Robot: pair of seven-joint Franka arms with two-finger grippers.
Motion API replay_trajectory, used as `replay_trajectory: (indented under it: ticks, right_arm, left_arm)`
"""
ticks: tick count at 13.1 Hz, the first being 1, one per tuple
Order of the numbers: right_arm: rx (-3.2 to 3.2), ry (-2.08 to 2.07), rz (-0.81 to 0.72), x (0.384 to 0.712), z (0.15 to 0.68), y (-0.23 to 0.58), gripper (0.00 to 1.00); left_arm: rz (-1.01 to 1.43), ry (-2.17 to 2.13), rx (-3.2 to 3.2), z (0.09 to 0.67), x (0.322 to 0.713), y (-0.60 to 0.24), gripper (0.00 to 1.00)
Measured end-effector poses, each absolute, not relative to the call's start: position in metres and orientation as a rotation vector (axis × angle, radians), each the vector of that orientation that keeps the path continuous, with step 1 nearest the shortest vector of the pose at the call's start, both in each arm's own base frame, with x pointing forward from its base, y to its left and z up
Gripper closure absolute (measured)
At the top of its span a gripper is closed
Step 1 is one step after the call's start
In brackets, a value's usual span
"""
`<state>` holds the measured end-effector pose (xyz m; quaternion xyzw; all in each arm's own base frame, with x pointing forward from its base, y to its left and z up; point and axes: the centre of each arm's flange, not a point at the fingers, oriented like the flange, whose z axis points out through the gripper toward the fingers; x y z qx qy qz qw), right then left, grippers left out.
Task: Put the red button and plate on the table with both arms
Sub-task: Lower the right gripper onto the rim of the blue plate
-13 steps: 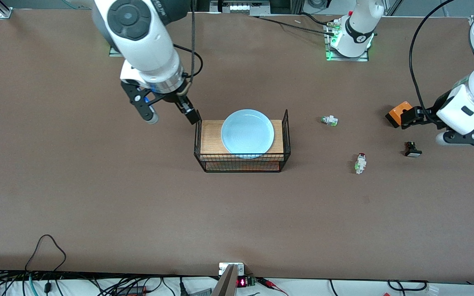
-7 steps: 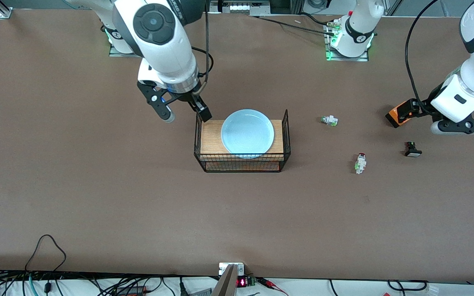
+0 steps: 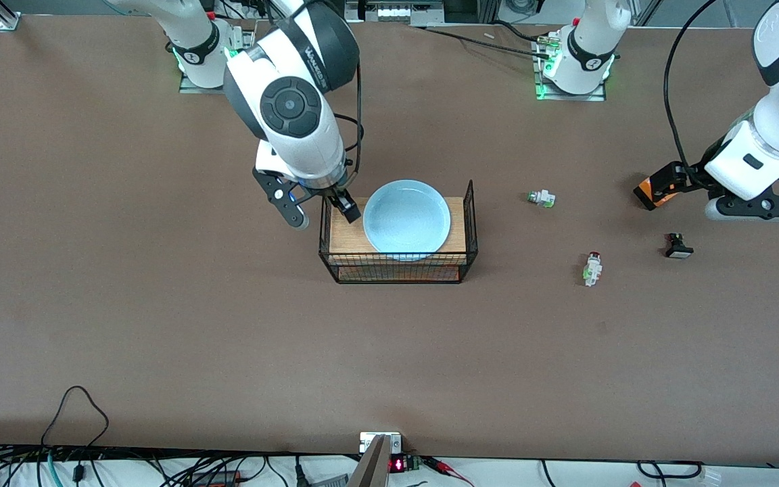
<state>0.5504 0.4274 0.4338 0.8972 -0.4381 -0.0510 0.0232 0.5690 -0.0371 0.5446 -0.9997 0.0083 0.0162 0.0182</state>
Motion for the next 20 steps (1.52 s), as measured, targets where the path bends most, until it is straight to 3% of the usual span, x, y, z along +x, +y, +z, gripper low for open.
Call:
replay_trajectory:
  ticks: [4,9,13,20]
  right_arm:
    - [2.826,-1.335,-0.126,0.558,0.402,0.444,0.00]
    - [2.896,-1.204,-0.086,0.521,0.396,0.494,0.00]
    - [2.862,-1.081,-0.011,0.506,0.355,0.513,0.00]
    - [2.846,-1.083,0.002,0.513,0.344,0.509,0.13]
  left_arm:
    - [0.052,0.026,-3.105,0.545,0.569,-0.040,0.00]
    - [0.053,0.023,-3.104,0.544,0.569,-0.041,0.00]
    - [0.055,0.022,-3.104,0.544,0.568,-0.041,0.00]
    - [0.068,0.021,-3.103,0.543,0.567,-0.041,0.00]
